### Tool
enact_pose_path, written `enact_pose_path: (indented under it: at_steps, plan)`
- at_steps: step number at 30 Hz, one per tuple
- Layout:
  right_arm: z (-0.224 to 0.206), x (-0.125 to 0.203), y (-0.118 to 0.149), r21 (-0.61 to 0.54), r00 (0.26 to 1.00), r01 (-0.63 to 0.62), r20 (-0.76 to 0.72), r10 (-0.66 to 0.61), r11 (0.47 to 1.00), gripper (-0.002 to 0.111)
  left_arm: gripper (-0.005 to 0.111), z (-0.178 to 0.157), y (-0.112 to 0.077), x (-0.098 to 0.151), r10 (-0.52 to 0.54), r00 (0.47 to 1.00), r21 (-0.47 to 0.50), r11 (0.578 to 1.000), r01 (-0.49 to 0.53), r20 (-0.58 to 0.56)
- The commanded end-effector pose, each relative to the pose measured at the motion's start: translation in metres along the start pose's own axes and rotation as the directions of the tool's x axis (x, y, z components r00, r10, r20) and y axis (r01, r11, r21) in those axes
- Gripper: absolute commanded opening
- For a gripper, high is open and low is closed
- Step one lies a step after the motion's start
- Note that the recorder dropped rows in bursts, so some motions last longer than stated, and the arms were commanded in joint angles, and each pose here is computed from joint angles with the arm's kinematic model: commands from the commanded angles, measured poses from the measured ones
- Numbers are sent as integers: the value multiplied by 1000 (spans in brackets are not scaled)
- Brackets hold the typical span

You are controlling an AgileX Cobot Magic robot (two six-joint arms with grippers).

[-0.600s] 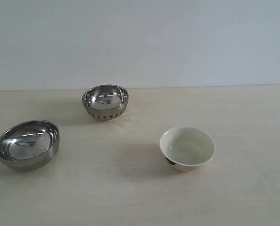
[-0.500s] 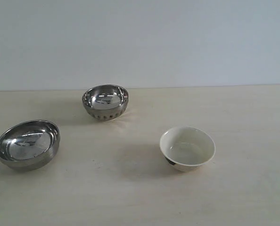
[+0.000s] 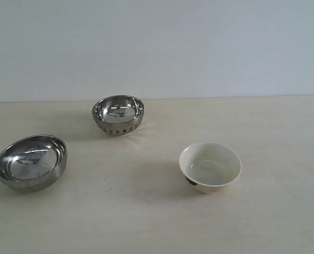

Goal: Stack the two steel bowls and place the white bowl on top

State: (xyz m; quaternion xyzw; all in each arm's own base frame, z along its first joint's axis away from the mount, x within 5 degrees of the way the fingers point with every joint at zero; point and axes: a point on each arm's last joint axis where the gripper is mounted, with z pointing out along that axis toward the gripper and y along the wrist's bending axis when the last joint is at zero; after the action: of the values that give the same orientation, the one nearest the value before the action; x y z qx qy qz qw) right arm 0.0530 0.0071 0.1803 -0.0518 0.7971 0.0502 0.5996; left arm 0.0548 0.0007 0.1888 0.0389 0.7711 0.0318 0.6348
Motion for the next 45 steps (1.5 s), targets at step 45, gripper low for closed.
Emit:
enact_pose_path:
  at_steps: [45]
  plan:
    - [0, -1, 0, 6, 1000, 13, 11, -13, 1000, 0, 4, -24, -23, -64, -624, 781, 395, 721, 569, 16]
